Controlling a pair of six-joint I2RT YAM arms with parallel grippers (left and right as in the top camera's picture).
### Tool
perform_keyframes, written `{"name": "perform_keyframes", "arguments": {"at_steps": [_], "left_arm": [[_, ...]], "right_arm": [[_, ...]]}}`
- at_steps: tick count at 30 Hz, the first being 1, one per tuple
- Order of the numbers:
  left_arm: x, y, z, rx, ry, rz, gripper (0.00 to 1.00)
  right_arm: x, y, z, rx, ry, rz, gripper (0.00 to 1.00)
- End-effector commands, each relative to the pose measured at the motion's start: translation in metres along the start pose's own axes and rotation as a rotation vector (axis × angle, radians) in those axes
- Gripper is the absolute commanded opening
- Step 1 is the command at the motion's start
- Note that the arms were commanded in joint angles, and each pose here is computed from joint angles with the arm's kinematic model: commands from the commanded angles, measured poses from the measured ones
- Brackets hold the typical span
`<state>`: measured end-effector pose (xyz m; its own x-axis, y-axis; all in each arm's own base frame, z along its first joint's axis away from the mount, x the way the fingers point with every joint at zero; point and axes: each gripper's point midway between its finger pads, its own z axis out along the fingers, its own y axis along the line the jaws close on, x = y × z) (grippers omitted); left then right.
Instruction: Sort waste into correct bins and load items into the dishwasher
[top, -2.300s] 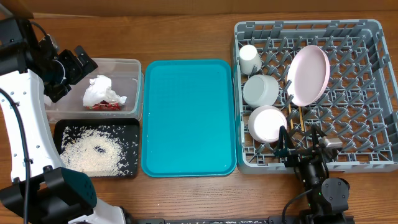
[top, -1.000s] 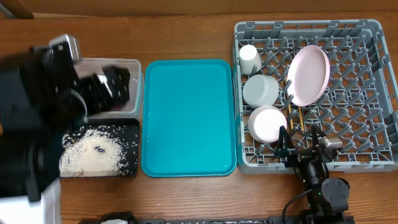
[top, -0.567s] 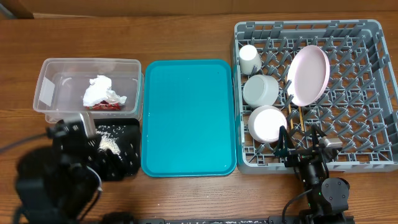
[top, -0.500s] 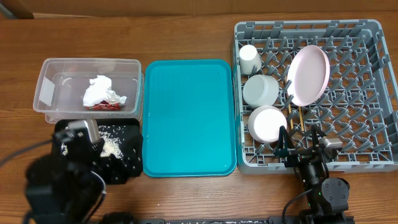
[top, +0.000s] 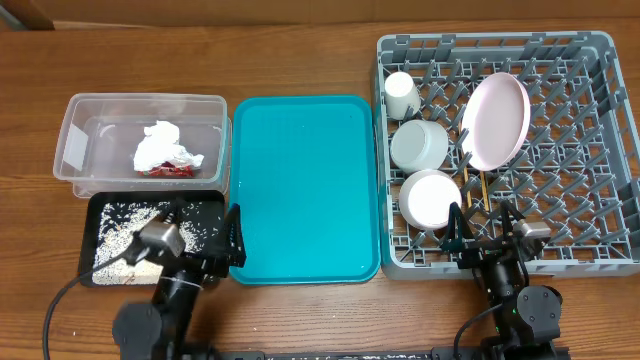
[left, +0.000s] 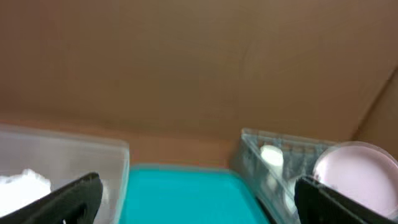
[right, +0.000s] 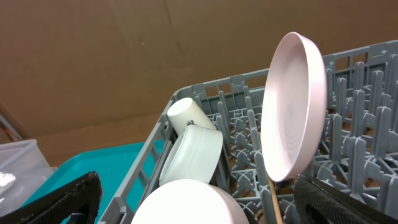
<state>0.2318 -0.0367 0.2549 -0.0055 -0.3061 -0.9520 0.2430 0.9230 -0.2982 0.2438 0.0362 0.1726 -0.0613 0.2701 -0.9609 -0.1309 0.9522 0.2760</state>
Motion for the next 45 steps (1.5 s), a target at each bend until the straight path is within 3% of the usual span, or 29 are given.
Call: {"name": "perform_keyframes", "arguments": {"at_steps": [1, 11, 18, 22, 45], "left_arm": [[-0.012, 0.013, -0.005, -0.061, -0.15, 0.023, 1.0], [0.025, 0.057, -0.004, -0.244, -0.124, 0.01, 1.0], [0.076, 0.083, -0.006, -0.35, 0.042, 0.046, 1.0], [0.076, 0.085, -0.007, -0.357, 0.061, 0.151, 1.0], [0.076, 0.085, -0.007, -0.357, 0.063, 0.152, 1.0]], "right_arm": [[0.002, -0.003, 0.0, 0.01, -0.005, 0.0, 1.0], [0.002, -0.003, 0.0, 0.01, -0.005, 0.0, 1.0], [0.002, -0.003, 0.0, 0.01, -0.005, 0.0, 1.0], [0.002, -0.003, 0.0, 0.01, -0.005, 0.0, 1.0], [0.002, -0.003, 0.0, 0.01, -0.005, 0.0, 1.0]]}}
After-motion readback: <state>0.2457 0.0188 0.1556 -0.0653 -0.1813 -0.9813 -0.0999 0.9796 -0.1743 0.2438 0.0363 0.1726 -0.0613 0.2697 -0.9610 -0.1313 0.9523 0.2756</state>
